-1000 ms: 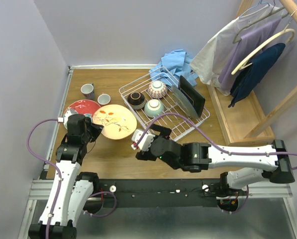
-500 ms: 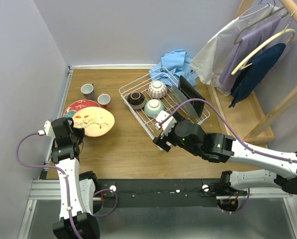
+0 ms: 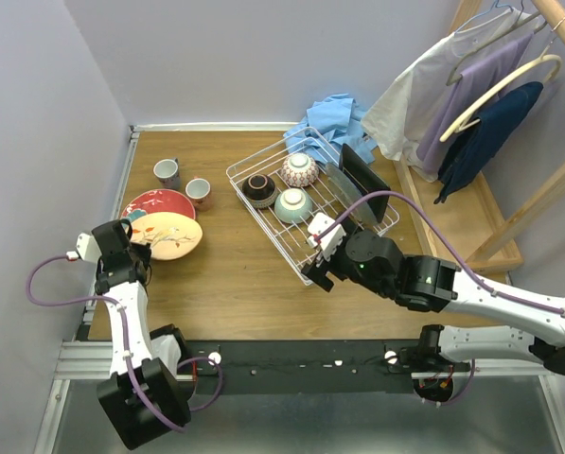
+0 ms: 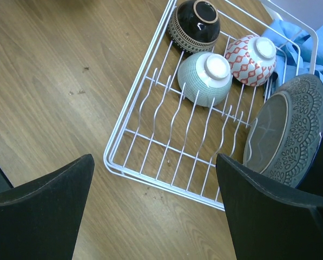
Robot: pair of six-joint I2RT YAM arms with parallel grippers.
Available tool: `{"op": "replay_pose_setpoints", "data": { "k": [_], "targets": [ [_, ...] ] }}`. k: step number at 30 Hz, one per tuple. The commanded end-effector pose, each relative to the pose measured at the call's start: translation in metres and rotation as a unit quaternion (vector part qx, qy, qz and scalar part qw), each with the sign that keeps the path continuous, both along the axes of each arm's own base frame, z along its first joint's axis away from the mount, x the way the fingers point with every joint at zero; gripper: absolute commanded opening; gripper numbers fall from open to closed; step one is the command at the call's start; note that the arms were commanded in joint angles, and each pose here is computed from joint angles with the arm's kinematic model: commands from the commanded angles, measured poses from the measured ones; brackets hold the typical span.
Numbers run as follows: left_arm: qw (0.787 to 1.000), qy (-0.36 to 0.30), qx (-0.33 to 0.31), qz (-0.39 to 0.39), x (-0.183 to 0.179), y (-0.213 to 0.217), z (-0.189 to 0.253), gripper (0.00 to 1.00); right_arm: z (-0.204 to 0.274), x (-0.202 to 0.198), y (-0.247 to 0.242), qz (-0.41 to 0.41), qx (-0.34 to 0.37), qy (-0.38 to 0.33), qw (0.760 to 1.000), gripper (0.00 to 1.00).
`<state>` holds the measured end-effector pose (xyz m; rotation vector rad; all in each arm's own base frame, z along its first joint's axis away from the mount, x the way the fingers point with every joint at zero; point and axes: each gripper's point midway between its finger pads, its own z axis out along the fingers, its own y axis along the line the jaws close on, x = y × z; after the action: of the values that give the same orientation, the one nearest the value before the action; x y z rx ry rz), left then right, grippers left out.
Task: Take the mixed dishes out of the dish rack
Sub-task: Place the plate at the center of the board.
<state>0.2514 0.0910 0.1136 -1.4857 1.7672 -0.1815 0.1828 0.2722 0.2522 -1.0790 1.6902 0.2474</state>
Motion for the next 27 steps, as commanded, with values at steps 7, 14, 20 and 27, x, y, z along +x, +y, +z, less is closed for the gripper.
{"op": "replay_pose_setpoints", "data": {
  "k": [7, 14, 20, 27],
  "targets": [
    [0.995, -0.095, 0.017, 0.037, 0.043, 0.031, 0.019, 0.01, -0.011, -0.004, -0.01, 0.0, 0.0, 0.012, 1.0, 1.0],
    [0.998, -0.069, -0.002, 0.006, 0.057, 0.028, -0.005, 0.22, -0.014, -0.001, -0.012, -0.004, -0.008, 0.009, 1.0, 1.0],
    [0.998, -0.049, -0.012, -0.025, 0.063, 0.023, -0.017, 0.38, -0.017, 0.002, -0.012, -0.006, -0.011, 0.007, 1.0, 1.0],
    [0.999, -0.013, -0.008, -0.047, 0.063, 0.023, -0.028, 0.58, -0.021, 0.003, -0.011, -0.006, -0.018, 0.01, 1.0, 1.0]
  ]
}}
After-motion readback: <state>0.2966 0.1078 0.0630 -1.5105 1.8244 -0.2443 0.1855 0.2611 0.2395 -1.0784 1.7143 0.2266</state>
